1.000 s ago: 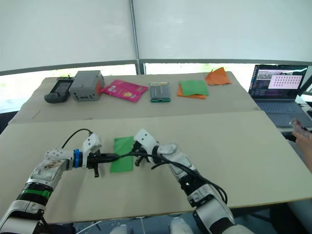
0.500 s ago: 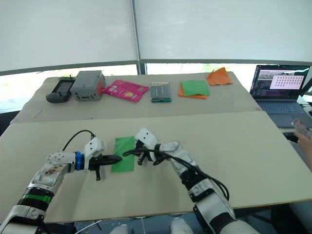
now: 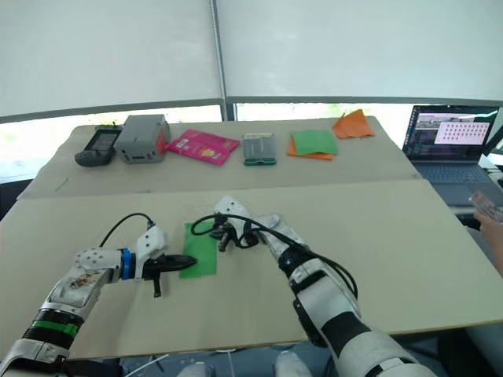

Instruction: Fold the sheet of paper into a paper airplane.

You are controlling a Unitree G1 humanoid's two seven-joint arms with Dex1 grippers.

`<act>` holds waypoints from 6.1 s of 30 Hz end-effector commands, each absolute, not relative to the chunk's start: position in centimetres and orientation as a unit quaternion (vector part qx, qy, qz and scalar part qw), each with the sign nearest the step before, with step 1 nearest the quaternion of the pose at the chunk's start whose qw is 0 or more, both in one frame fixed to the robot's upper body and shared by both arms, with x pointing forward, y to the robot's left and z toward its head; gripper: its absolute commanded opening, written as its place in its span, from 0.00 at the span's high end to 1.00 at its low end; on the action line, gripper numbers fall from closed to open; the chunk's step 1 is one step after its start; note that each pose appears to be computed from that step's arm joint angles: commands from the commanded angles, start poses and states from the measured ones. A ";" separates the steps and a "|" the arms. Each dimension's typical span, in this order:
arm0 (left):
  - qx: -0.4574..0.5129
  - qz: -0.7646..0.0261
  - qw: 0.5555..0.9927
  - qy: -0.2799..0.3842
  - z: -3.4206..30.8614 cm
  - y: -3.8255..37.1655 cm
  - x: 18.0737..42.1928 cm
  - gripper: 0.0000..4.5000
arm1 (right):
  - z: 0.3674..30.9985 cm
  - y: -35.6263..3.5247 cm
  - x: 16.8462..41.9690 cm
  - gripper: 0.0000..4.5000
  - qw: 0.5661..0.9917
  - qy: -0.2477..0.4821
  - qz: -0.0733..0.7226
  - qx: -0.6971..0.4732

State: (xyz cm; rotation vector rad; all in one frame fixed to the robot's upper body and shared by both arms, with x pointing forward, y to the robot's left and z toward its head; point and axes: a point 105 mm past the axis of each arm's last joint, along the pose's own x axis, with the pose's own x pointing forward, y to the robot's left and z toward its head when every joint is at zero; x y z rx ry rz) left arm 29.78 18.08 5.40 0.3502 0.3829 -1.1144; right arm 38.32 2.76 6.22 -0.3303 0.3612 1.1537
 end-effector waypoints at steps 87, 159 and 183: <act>0.187 -0.517 0.806 0.221 3.9 19.1 28.7 1.00 | -0.2 0.1 32.2 1.00 0.769 0.231 0.571 -0.171; 0.189 -0.513 0.807 0.223 3.8 19.1 28.6 1.00 | 3.7 1.9 31.6 1.00 0.769 0.164 0.592 -0.176; 0.189 -0.517 0.804 0.224 3.8 19.0 28.7 1.00 | 2.3 1.2 27.6 1.00 0.745 0.197 0.616 -0.163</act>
